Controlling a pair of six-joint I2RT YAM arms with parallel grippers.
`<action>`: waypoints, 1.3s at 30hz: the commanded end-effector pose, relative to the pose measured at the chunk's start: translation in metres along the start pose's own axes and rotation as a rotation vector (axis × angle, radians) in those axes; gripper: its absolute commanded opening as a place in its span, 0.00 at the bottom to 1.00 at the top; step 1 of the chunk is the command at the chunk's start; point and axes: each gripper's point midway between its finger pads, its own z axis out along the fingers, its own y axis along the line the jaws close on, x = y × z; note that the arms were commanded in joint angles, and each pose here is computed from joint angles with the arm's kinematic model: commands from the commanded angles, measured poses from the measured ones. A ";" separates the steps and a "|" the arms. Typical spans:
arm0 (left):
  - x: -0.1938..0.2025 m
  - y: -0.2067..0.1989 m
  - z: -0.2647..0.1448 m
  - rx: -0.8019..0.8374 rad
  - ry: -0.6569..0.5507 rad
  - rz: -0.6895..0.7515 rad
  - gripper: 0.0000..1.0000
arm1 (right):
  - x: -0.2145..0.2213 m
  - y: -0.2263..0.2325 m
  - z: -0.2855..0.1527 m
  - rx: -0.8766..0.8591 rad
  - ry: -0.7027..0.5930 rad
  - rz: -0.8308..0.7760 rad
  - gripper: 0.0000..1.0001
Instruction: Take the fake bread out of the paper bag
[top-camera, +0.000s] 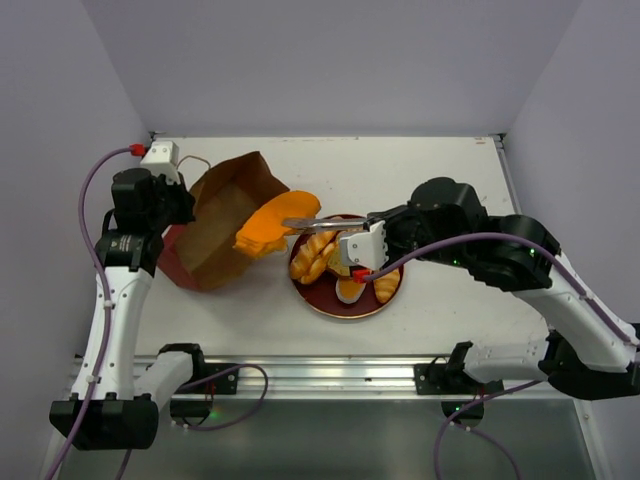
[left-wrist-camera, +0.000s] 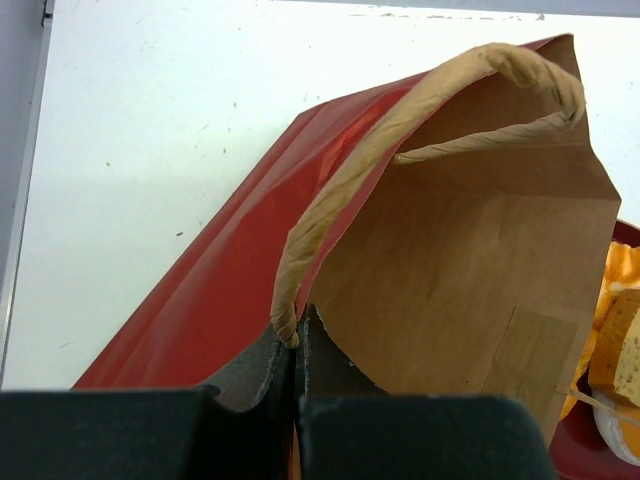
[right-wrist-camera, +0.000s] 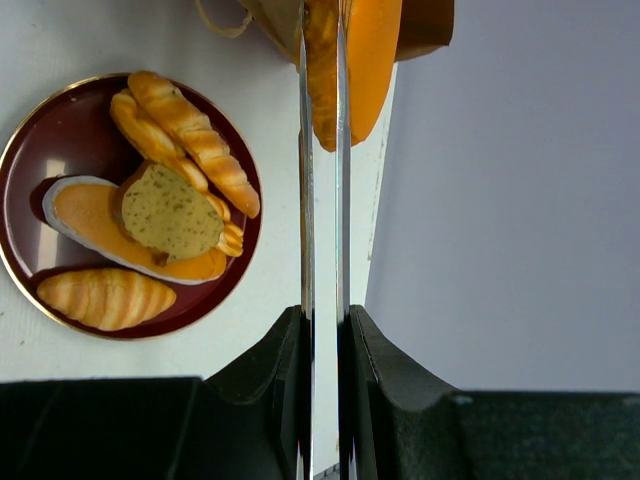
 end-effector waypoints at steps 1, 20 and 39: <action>-0.017 0.003 -0.005 -0.018 -0.035 -0.022 0.00 | 0.003 -0.010 -0.012 0.077 -0.015 0.044 0.00; -0.012 0.007 -0.002 -0.030 -0.024 -0.023 0.00 | 0.112 0.058 -0.014 0.075 0.303 0.114 0.00; -0.004 0.002 -0.004 0.000 -0.018 -0.030 0.00 | 0.159 0.112 0.008 0.003 0.453 0.057 0.02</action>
